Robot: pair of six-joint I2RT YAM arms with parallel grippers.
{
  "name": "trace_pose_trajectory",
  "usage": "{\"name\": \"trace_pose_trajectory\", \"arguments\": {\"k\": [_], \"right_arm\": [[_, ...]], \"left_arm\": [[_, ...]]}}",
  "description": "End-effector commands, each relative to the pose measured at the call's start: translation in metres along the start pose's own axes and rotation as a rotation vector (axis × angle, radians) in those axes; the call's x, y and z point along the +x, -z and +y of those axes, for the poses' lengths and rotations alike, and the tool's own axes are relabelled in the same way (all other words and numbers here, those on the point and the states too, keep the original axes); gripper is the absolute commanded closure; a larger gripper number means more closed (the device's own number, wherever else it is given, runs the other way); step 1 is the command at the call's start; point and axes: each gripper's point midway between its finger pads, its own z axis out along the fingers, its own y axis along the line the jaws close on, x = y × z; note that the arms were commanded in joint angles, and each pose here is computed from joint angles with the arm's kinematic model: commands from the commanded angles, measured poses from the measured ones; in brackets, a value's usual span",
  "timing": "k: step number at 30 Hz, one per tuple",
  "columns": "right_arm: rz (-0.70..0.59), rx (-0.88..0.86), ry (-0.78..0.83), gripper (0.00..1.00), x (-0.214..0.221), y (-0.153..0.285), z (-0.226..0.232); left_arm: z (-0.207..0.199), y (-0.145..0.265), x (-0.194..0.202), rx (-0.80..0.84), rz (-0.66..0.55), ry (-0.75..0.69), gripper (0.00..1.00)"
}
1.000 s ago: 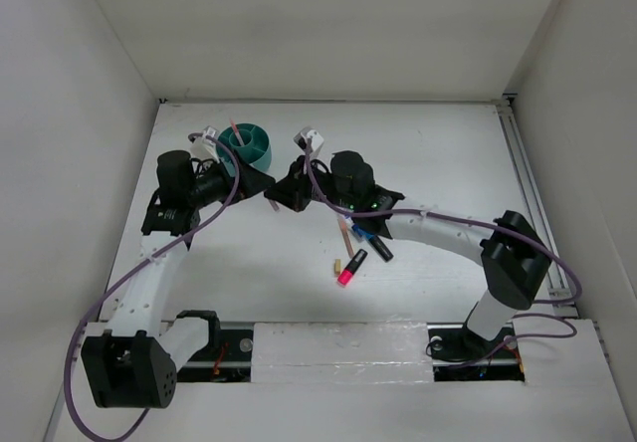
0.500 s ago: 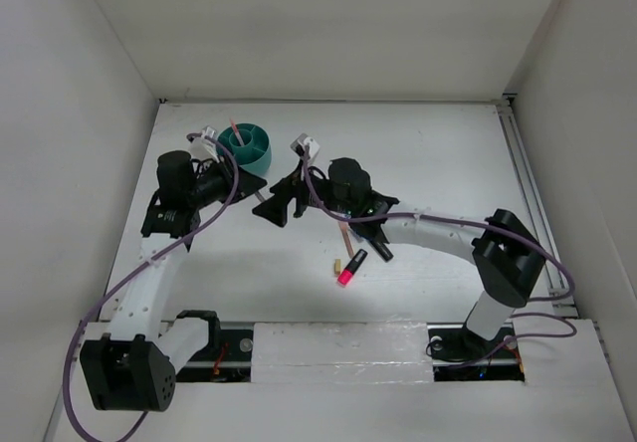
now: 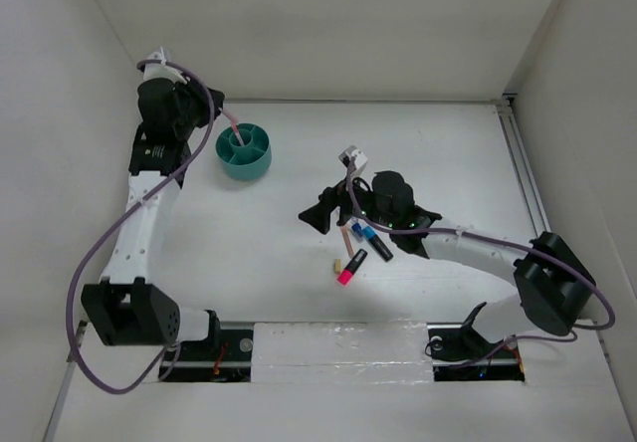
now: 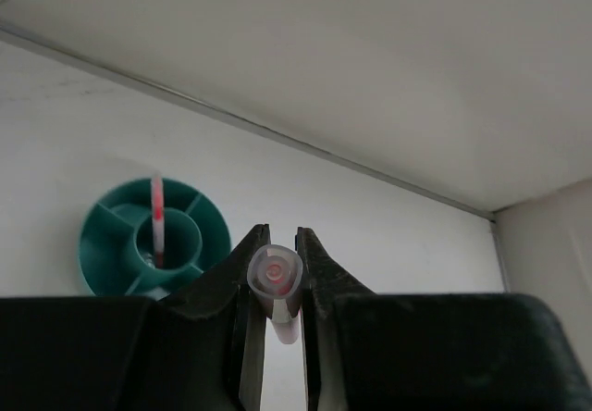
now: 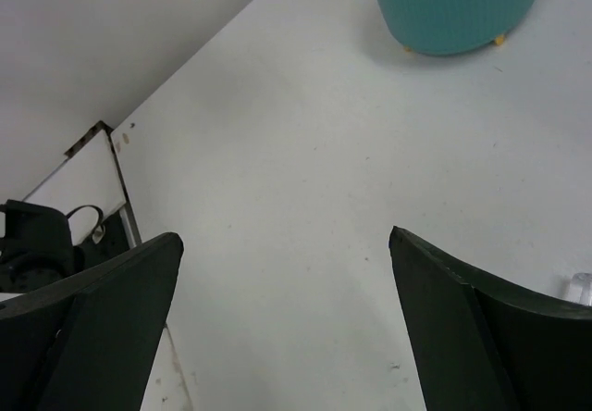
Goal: Sort the stationery into containers
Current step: Place the pen in the storage box.
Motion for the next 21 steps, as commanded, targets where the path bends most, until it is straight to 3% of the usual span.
{"name": "trace_pose_trajectory", "arguments": {"k": [1,5,11,21], "right_arm": [[-0.055,-0.031,0.041,0.0,-0.017,0.011,0.014],[-0.04,-0.024,0.057,0.0,-0.01,0.029,0.018],[-0.05,0.044,0.082,0.0,-0.013,0.052,0.013],[-0.075,0.054,0.103,0.0,-0.025,0.078,0.016]], "left_arm": [[0.01,-0.033,-0.032,-0.038,-0.127,-0.068,1.0],[-0.003,-0.062,-0.039,-0.009,-0.184,-0.166,1.0],[0.027,-0.087,-0.019,-0.066,-0.197,-0.209,1.0],[0.067,-0.122,0.032,-0.098,-0.094,-0.233,1.0]]}}
